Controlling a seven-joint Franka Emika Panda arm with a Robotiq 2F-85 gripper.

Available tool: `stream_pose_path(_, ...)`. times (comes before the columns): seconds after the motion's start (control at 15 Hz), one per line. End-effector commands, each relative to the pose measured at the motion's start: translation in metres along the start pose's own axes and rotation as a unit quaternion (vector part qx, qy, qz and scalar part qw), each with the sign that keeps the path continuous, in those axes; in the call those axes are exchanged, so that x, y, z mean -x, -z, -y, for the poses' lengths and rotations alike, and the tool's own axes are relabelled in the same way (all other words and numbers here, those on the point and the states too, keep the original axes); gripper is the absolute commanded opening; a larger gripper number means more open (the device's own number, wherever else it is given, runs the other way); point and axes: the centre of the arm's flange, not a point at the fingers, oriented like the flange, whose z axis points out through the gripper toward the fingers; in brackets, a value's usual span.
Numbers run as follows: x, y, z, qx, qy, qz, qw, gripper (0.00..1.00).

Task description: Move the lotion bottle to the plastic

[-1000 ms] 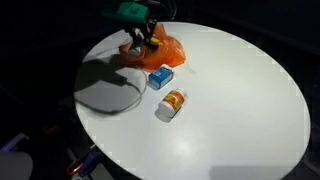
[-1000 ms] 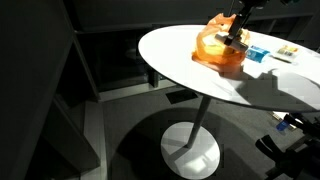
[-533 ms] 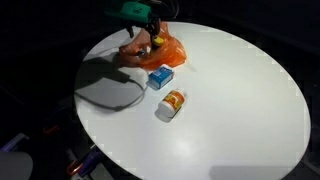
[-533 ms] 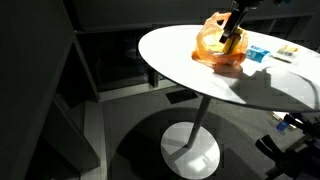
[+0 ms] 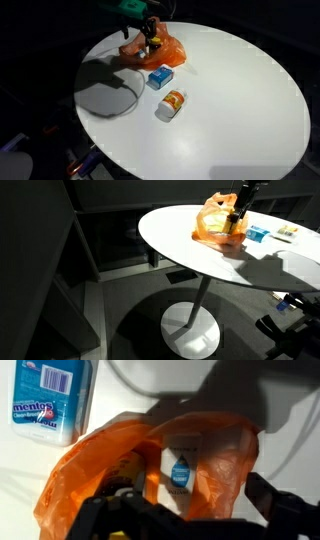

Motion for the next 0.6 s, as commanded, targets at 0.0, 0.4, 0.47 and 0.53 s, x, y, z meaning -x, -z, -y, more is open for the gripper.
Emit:
stream_pose_path(0.0, 0.009, 0.028, 0.001, 0.004, -0.028, 0.026, 0.9993, 1.0)
stream_pose_path(0.4, 0.015, 0.031, 0.002, 0.002, -0.041, 0.032, 0.9986, 1.0)
stream_pose_path(0.47, 0.016, 0.033, 0.002, 0.003, -0.042, 0.032, 0.9986, 1.0)
stream_pose_path(0.53, 0.016, 0.032, 0.002, 0.003, -0.041, 0.033, 0.9986, 1.0)
